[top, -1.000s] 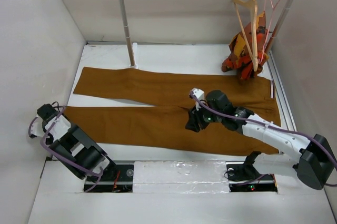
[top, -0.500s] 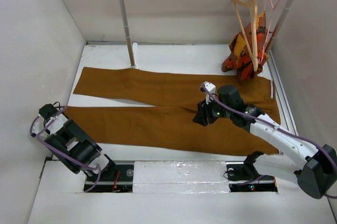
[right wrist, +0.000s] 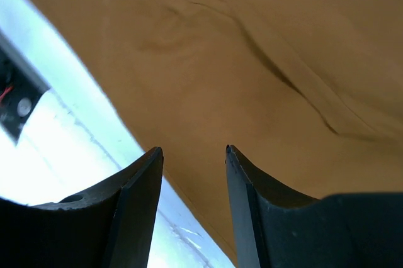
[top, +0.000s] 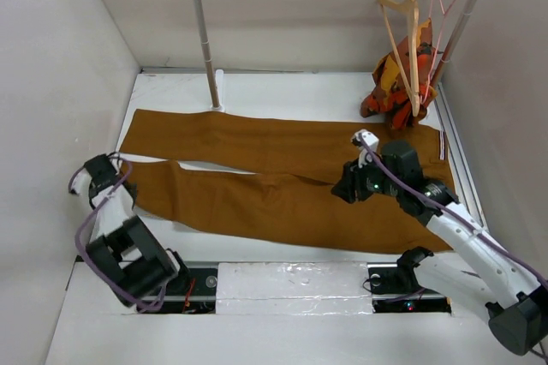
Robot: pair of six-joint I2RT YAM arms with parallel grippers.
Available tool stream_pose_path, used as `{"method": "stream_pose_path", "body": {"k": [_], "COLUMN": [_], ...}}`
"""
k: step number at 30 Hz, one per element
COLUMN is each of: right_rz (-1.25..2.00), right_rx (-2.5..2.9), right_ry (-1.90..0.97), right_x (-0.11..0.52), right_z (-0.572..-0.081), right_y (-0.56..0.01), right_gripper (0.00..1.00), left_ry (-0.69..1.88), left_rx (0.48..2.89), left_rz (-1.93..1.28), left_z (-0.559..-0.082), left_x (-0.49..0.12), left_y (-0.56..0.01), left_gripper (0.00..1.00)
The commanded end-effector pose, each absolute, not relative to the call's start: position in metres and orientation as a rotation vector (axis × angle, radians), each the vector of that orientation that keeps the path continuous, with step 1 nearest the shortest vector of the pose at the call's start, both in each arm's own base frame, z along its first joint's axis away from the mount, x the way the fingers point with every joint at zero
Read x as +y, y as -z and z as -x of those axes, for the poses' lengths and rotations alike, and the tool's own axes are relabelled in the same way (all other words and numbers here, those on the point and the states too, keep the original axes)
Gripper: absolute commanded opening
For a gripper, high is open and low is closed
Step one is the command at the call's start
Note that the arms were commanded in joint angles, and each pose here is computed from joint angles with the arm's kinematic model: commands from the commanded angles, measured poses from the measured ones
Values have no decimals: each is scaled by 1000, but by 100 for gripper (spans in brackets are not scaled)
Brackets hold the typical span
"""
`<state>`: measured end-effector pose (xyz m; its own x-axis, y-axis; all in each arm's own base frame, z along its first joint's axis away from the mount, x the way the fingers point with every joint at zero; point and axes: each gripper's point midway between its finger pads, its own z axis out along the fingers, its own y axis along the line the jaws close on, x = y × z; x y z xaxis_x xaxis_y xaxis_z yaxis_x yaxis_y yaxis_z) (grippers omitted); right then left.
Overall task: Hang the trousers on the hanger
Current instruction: Fold the trousers at the center of the board.
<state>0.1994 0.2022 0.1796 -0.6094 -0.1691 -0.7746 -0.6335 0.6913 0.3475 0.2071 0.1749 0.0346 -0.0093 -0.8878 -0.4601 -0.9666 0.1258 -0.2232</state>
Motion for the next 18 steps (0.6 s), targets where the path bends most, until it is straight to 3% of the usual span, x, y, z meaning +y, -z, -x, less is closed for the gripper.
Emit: {"method": "stream_pose_path", "body": {"k": [1,7,12,18], "right_rz": [474,181,32,-407], "right_rx": [2264,2450,2616,2656], "right_ry": [-728,-635,-417,-244], "right_x": [171,115,77,21], "right_z": [-198,-180,-176,-190], "right_y": [-164,-124,-112,-108], "right_gripper": [50,49,36,37], "left_ry": [-112,-98,-124,50], "left_rx": [1891,1710,1658,1657], "left_rz": [1563,1425,1316,1143], "left_z": [-245,-264,-277,-300], "left_x": [150,151,152,113], "left_y": [-95,-219,-261,-284], "left_gripper": [0,0,0,0]}}
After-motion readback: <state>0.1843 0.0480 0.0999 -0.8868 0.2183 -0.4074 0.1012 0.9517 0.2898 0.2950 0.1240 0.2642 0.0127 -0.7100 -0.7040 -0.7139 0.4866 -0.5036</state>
